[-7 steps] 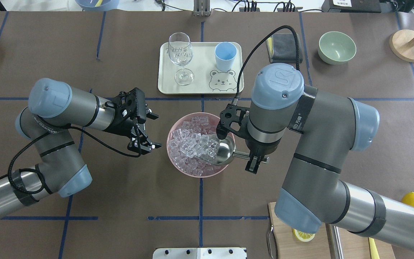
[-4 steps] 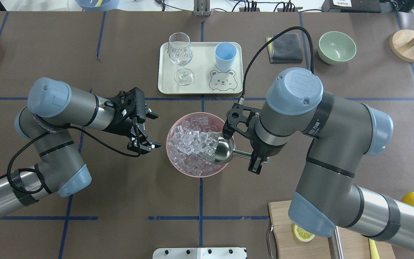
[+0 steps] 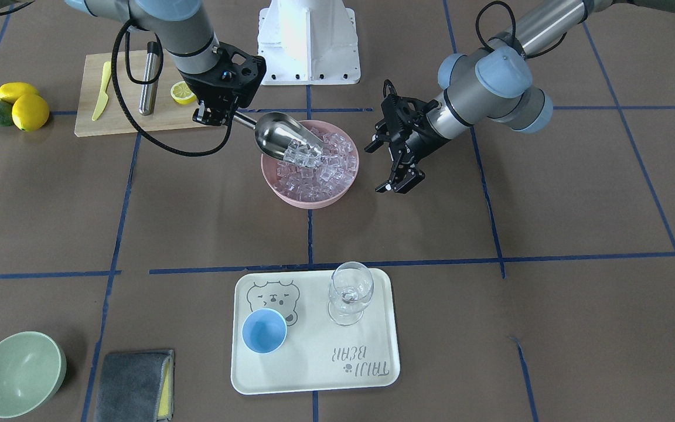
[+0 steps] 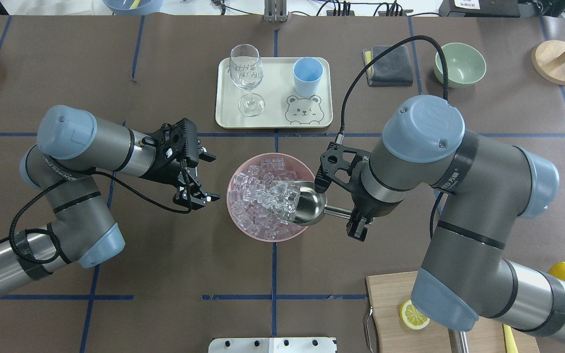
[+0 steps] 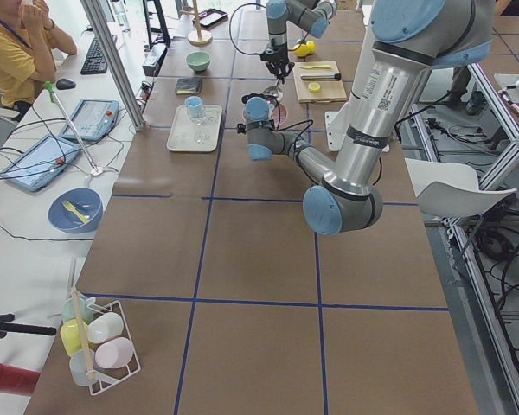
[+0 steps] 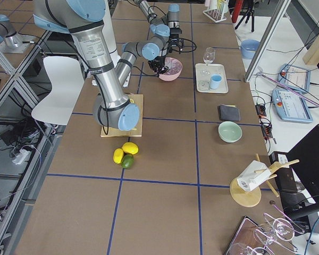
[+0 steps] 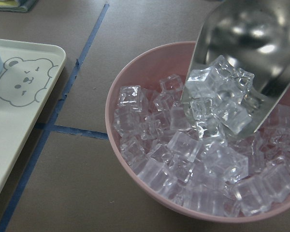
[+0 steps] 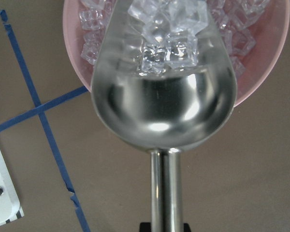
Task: Put ice in cup with scoop
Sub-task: 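Scoop ice cubes and lift the loaded scoop out of the bowl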
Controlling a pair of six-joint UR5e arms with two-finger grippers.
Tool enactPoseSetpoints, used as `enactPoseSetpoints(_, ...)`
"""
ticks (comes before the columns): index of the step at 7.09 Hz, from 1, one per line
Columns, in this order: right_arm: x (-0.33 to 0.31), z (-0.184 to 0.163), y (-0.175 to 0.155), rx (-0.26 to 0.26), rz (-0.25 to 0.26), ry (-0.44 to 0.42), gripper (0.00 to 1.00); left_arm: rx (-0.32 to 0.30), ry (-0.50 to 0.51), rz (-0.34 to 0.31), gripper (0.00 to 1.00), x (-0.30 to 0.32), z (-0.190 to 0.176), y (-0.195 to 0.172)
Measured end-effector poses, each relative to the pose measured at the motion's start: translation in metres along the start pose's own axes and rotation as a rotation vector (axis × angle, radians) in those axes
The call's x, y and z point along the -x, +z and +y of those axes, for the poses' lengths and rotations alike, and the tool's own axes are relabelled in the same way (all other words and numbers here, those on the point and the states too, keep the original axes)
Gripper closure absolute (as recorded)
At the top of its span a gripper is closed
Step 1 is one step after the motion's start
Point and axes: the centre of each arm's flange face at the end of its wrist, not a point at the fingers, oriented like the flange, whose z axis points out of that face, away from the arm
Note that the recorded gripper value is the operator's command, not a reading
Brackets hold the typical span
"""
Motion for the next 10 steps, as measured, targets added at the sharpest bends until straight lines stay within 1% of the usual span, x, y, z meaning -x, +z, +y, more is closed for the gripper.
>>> enactPoseSetpoints(2,-0.004,0.017,0.008,-0.074,-0.008,0.003,1.00,-0.001,0.000,-0.002,0.00,0.001,0.000,-0.001)
enactPoseSetpoints(3,-0.006,0.024,0.010,-0.102,-0.013,0.006,1.00,-0.001,0.000,-0.003,0.00,0.001,0.000,-0.001)
enactPoseSetpoints(5,-0.006,0.028,0.007,-0.148,-0.030,0.028,1.00,-0.002,0.000,-0.006,0.00,0.003,-0.001,-0.003)
enactPoseSetpoints(7,-0.003,0.024,-0.001,-0.210,-0.039,0.056,1.00,-0.002,-0.001,-0.007,0.00,0.004,-0.001,-0.003)
enactPoseSetpoints(9,-0.009,0.020,-0.011,-0.244,-0.022,0.096,1.00,-0.002,-0.001,-0.007,0.00,0.004,-0.001,-0.004)
enactPoseSetpoints(10,-0.016,0.021,-0.013,-0.250,0.002,0.131,1.00,-0.002,-0.001,-0.008,0.00,0.005,-0.001,-0.004)
